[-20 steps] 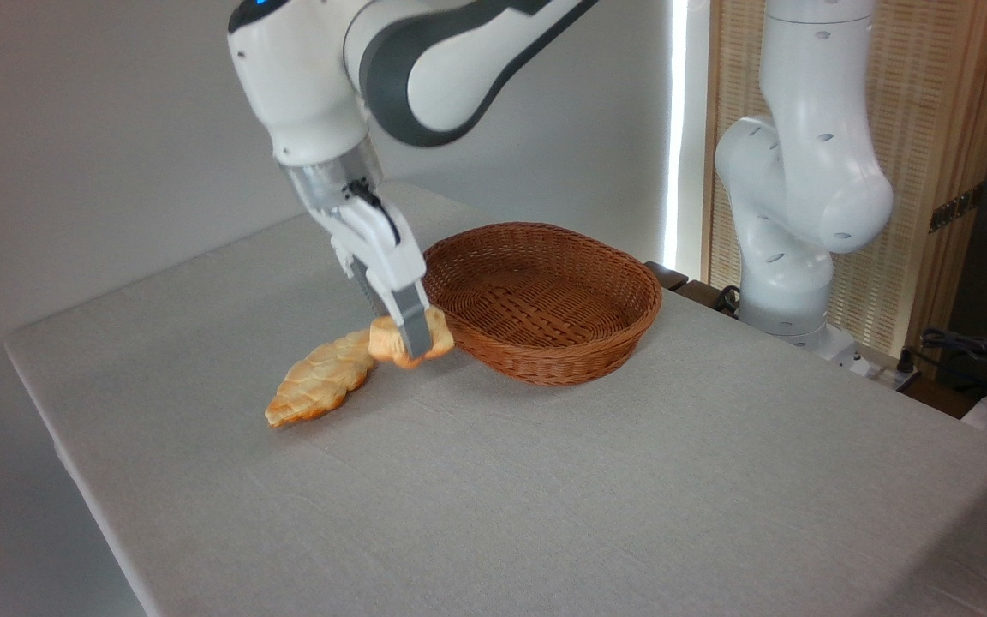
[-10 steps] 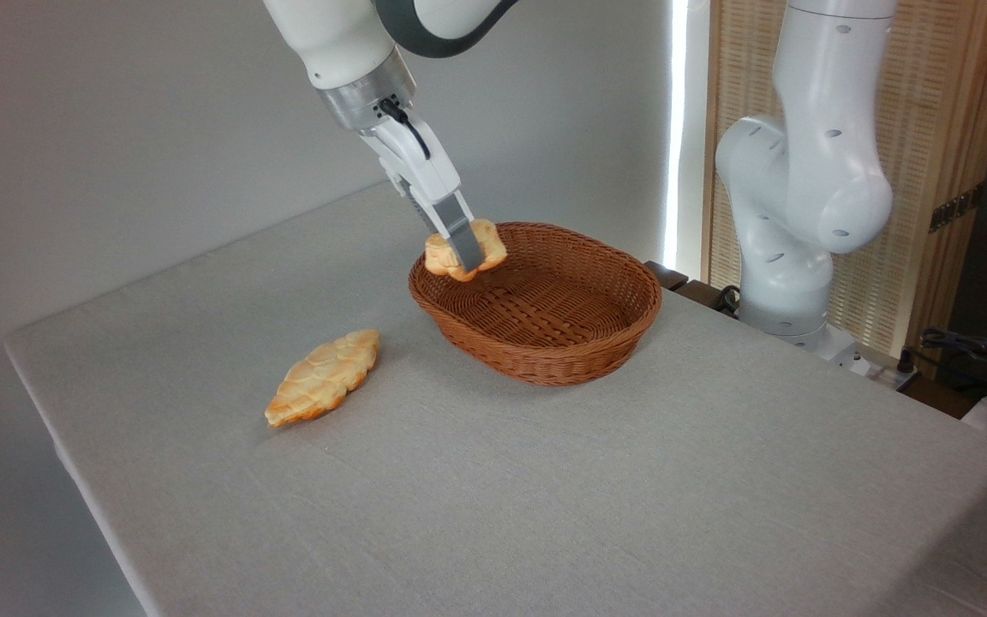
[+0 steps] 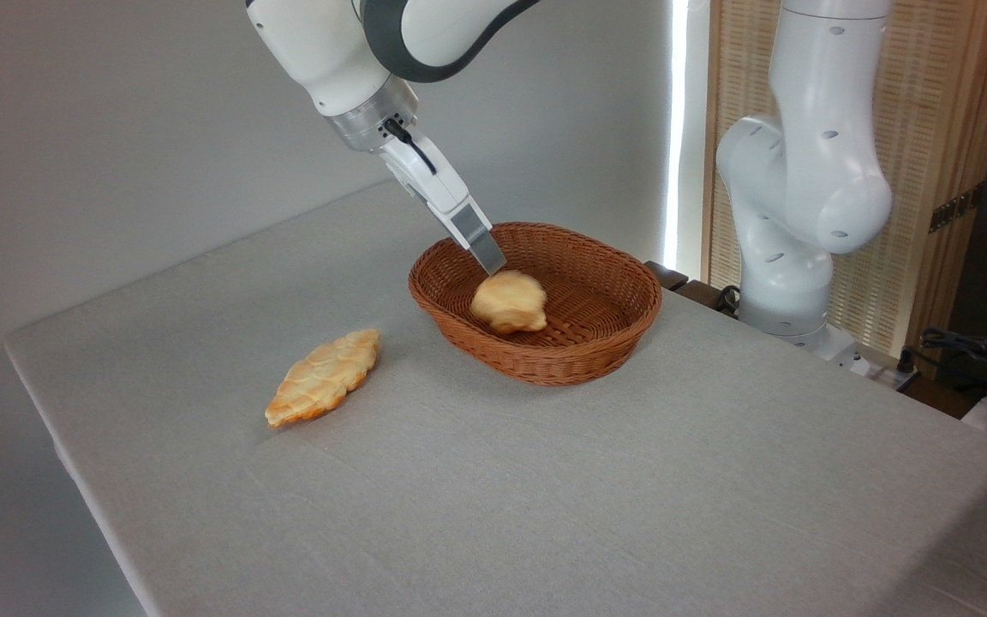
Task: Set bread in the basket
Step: 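Release the bread into the basket and raise the gripper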
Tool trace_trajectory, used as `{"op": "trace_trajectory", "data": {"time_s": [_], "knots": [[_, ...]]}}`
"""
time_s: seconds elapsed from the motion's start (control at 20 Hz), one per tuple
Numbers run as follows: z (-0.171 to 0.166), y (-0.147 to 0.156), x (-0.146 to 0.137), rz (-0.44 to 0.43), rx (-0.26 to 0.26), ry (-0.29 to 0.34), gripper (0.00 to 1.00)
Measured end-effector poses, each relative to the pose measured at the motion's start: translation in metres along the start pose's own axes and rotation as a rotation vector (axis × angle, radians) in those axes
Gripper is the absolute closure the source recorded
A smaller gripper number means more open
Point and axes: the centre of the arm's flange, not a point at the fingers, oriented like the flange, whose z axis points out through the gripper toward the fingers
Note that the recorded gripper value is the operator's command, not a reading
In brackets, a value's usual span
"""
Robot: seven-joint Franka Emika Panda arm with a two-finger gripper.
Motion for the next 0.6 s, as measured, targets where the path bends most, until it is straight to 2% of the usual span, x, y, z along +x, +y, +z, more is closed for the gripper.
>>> {"op": "trace_trajectory", "data": {"time_s": [0.2,0.3,0.45,0.6], "knots": [[0.001,-0.002,0.001,-0.003,-0.003,-0.002,0.0],[-0.01,-0.008,-0.002,-0.013,0.015,0.031,0.0],[-0.04,-0.036,-0.014,-0.061,0.119,0.123,0.0],[-0.059,-0.066,-0.027,-0.113,0.191,0.219,0.0]]}}
